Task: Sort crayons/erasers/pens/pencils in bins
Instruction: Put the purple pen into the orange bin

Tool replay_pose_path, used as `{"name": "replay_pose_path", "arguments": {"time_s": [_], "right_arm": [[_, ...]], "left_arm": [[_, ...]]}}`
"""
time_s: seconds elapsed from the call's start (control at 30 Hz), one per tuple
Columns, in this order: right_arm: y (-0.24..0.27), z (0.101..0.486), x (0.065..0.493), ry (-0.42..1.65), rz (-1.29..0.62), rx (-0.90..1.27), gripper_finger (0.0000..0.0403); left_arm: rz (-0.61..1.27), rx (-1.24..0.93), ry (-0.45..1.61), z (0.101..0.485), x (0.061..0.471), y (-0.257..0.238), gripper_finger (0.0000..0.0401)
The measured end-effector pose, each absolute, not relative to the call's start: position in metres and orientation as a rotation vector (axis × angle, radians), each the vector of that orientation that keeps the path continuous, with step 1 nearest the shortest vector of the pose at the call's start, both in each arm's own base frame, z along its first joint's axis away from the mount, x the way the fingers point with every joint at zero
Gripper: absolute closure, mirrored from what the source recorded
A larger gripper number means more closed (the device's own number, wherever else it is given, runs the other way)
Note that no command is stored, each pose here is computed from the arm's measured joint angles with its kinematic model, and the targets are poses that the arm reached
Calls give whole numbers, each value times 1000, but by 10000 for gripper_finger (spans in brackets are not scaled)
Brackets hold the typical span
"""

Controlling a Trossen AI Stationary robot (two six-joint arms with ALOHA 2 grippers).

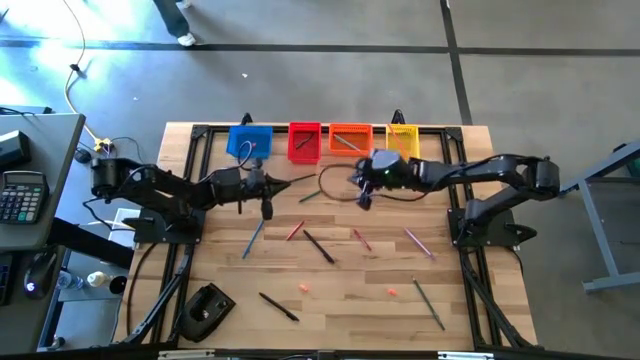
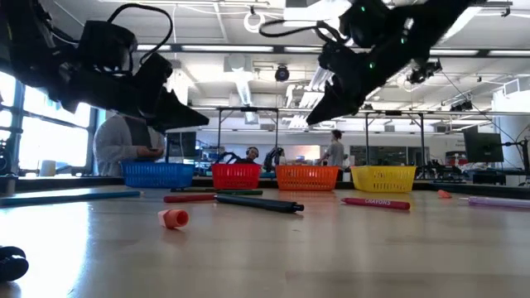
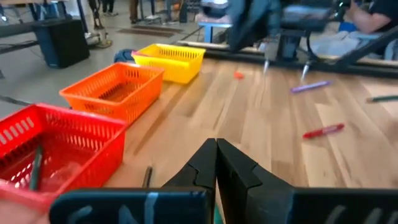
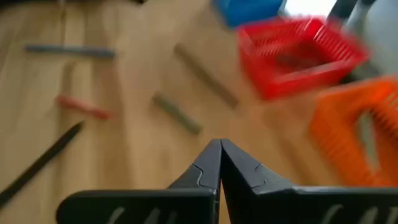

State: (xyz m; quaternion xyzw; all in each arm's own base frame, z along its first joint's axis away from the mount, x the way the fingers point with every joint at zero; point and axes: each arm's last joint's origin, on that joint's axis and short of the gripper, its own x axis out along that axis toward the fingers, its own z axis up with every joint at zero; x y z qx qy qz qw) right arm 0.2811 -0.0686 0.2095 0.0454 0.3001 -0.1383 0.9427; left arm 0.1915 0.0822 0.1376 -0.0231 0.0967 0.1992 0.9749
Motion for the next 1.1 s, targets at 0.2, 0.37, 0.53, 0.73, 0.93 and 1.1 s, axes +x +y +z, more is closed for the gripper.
{"name": "replay_pose_path", "arguments": {"time_s": [0.2,0.37,0.53,0.73,0.93,1.1], "right_arm": [[-26,234,287,815,-314,245,402],[2,249,277,971,-430,370,377],[24,246,257,1143,-542,488,326],[31,208,226,1398,-640,578,290],[24,161,205,1500,-616,676,289],[19,144,193,1537,-645,684,289]], "left_arm": [[423,-17,210,136,191,79,401],[416,-21,209,136,191,78,401],[414,-33,208,135,191,78,400],[411,-31,208,135,191,77,400],[392,-25,215,135,193,74,400],[383,-2,218,135,193,73,401]]}}
